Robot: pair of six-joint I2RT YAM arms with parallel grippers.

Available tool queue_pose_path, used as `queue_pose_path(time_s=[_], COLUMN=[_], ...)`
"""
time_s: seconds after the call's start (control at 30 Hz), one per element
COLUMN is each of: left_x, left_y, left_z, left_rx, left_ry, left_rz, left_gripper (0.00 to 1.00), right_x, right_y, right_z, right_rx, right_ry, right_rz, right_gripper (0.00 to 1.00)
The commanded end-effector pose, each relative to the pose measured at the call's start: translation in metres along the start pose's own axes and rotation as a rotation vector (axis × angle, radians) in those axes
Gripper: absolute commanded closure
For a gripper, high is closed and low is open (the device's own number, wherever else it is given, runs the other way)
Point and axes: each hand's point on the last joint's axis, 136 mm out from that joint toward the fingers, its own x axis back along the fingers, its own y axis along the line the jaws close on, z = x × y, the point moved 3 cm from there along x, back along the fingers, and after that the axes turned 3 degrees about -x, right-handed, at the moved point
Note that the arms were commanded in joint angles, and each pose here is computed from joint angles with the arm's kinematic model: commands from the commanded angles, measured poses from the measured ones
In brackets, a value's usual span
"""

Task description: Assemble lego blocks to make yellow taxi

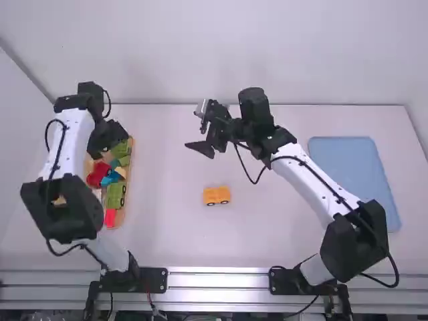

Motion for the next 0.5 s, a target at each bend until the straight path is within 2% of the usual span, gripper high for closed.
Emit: queue_pose_path(time_s=[0.0,0.1,0.23,0.47], left_x=[-0.022,-0.05,-0.078,-0.109], left_y=[0.001,0.009,0.011,0.015], left_z=[-0.002,0.002,0.009,0.015], left_rx=[0.037,0.093,0.117,0.165], left_ry=[0.063,0.13,0.171,0.153], left_rz=[-0.037,-0.103,-0.136,-0.131], left_gripper=[0.32,0.42,0.48,0.58], right_x=[0.002,0.002,0.002,0.002], right_y=[-0.002,-0.002,-0.004,-0.007], right_z=[-0.012,-0.011,-0.01,-0.005], right_rx=[0.026,0.032,0.032,0.021], right_ry=[-0.019,-0.014,-0.008,0.018], right_rz=[0.002,0.001,0.014,0.043], right_gripper=[0.02,0.02,0.02,0.02])
